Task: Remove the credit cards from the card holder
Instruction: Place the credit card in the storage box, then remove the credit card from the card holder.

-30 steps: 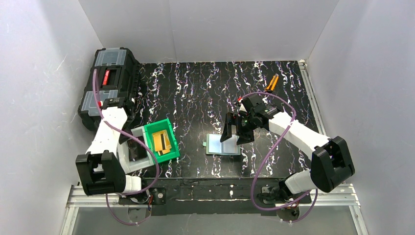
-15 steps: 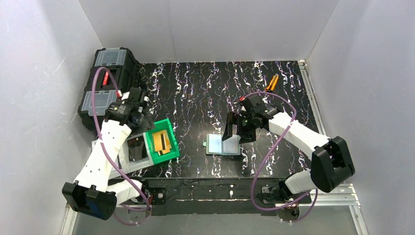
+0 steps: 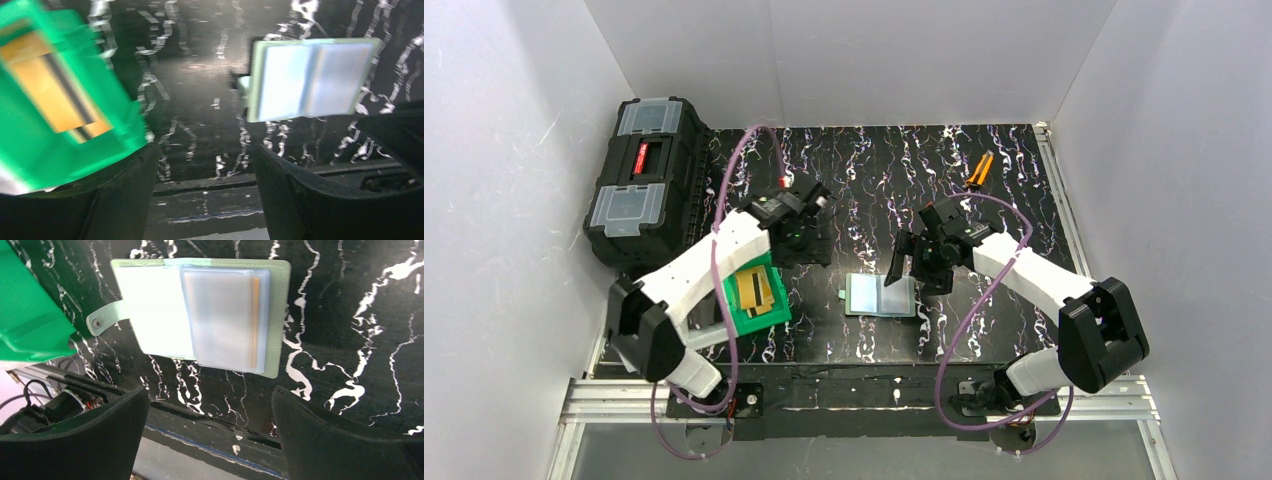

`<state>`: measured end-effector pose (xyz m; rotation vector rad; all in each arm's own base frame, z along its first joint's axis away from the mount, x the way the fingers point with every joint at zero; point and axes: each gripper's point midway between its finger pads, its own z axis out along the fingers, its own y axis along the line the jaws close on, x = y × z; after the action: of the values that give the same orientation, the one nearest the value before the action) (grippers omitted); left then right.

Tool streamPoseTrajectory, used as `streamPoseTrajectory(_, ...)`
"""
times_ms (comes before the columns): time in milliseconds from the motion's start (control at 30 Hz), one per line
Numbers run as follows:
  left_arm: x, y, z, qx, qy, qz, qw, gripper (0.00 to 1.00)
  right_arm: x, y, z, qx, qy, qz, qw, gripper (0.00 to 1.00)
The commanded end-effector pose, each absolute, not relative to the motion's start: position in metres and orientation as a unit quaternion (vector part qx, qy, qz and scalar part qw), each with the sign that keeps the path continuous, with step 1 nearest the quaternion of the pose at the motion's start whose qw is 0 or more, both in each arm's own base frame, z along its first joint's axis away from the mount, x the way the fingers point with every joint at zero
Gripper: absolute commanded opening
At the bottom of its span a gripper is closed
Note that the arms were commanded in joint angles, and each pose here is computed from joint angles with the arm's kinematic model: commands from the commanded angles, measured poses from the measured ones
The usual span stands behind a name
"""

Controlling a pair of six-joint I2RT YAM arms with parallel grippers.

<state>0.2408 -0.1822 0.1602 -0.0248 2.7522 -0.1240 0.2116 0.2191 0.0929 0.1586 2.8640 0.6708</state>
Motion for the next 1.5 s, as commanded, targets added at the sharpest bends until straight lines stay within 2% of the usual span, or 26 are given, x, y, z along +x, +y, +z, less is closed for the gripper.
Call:
streamPoseTrajectory(0, 0.24, -0.249, 0.164, 0.033, 0.975, -0.123, 0.181, 0.67, 0.22, 0.205, 0.086, 0.097, 0.966, 0.211, 0.111, 0.98)
streamPoseTrajectory(200, 0.235, -0.305, 0.141, 0.078, 0.974, -0.141, 0.158, 0.59, 0.223, 0.179, 0.082, 0.147, 0.959, 0.211, 0.117, 0.94)
streamPoseTrajectory(667, 0.228, -0.373, 0.082, 0.211, 0.96, -0.086, 0.161, 0.48, 0.225, 0.131, 0.065, 0.241, 0.937, 0.228, 0.107, 0.94)
streamPoseTrajectory(1333, 0.218, -0.375, 0.023, 0.244, 0.959, -0.058, 0.134, 0.45, 0.225, 0.129, 0.058, 0.242, 0.936, 0.236, 0.097, 0.94)
streamPoseTrajectory(1467, 0.215, -0.363, 0.013, 0.239, 0.961, -0.039, 0.13, 0.4, 0.225, 0.13, 0.057, 0.242, 0.936, 0.236, 0.095, 0.93)
